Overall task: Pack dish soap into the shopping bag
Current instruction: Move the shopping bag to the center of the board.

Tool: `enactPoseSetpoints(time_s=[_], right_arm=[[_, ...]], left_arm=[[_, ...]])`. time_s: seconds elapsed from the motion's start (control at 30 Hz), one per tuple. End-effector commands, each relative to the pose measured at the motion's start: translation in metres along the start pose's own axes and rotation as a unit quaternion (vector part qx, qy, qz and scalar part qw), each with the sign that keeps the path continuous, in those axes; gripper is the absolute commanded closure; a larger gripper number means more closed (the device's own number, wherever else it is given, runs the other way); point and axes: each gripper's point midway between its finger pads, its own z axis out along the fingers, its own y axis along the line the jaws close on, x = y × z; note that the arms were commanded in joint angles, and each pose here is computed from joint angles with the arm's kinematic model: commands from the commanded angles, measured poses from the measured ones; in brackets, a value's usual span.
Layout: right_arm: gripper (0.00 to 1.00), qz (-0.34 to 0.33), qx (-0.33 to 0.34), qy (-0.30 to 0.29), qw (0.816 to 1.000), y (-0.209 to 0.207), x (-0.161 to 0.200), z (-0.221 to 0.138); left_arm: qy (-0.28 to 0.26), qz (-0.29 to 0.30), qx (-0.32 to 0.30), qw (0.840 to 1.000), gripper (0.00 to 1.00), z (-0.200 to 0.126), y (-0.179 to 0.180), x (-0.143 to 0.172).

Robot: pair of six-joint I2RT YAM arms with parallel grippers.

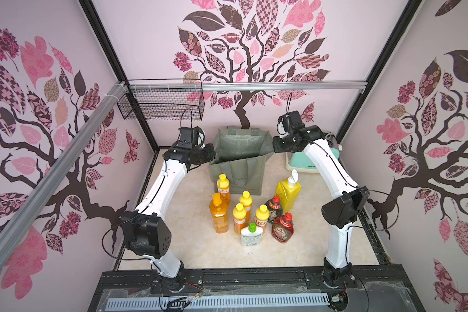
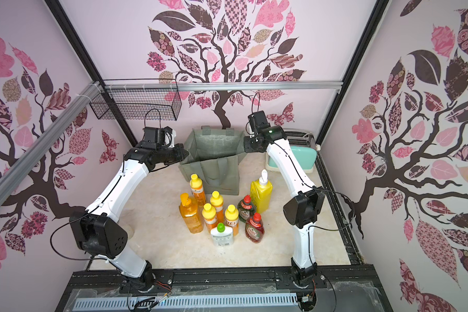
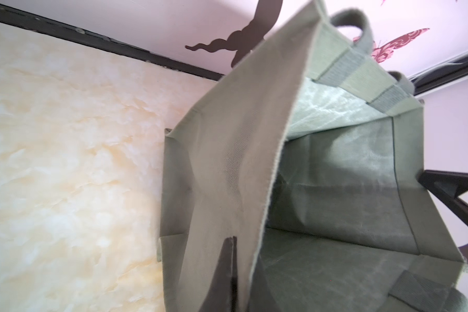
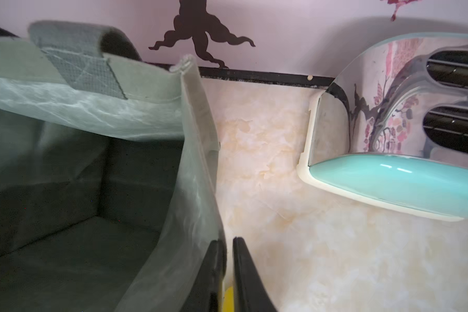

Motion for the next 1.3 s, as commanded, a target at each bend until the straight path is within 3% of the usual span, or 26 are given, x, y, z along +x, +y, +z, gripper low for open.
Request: enactPoseSetpoints(time_s=[0.0, 0.1, 0.2, 0.53, 0.73, 0.83, 1.0, 1.1, 1.2, 1.27], right_arm=[[0.92, 0.013, -0.009, -0.017, 1.000, -0.002, -0.009, -0.010], [1.00, 0.011, -0.022, -0.033, 0.999, 0.007, -0.021, -0.018], [1.00, 0.006, -0.037, -0.044, 0.998, 0.015, -0.031, -0.023], [1.00, -0.004, -0.081, -0.054, 0.995, 0.031, -0.039, -0.026], [0.92, -0.012, -0.065, -0.048, 0.997, 0.026, -0.035, -0.021], [0.84, -0.015, -0.044, -0.045, 0.998, 0.018, -0.031, -0.019], [0.39, -0.016, -0.009, -0.043, 0.999, 0.002, -0.020, -0.016], [0.21, -0.015, -0.007, -0.034, 0.999, -0.001, -0.011, -0.012], [0.17, -0.015, -0.006, -0.021, 1.000, -0.002, 0.000, -0.003], [0.27, -0.015, -0.007, -0.016, 1.000, -0.002, 0.004, 0.003]], left_arm=[[-0.034, 0.015, 0.004, 0.999, 0.95, -0.027, -0.010, -0.022], [-0.026, 0.017, 0.023, 0.999, 0.72, -0.024, -0.019, -0.027], [-0.016, 0.019, 0.033, 0.999, 0.59, -0.019, -0.024, -0.031], [0.033, 0.053, 0.035, 0.997, 0.48, -0.006, -0.037, -0.018], [0.047, 0.082, 0.075, 0.993, 0.20, 0.001, -0.077, 0.003], [0.066, 0.087, 0.105, 0.988, 0.17, 0.008, -0.098, 0.018], [0.082, 0.092, 0.091, 0.988, 0.18, 0.024, -0.101, 0.036], [0.094, 0.098, 0.086, 0.987, 0.18, 0.033, -0.101, 0.042], [0.097, 0.105, 0.064, 0.988, 0.23, 0.044, -0.094, 0.046], [0.090, 0.114, 0.049, 0.988, 0.41, 0.047, -0.092, 0.038]])
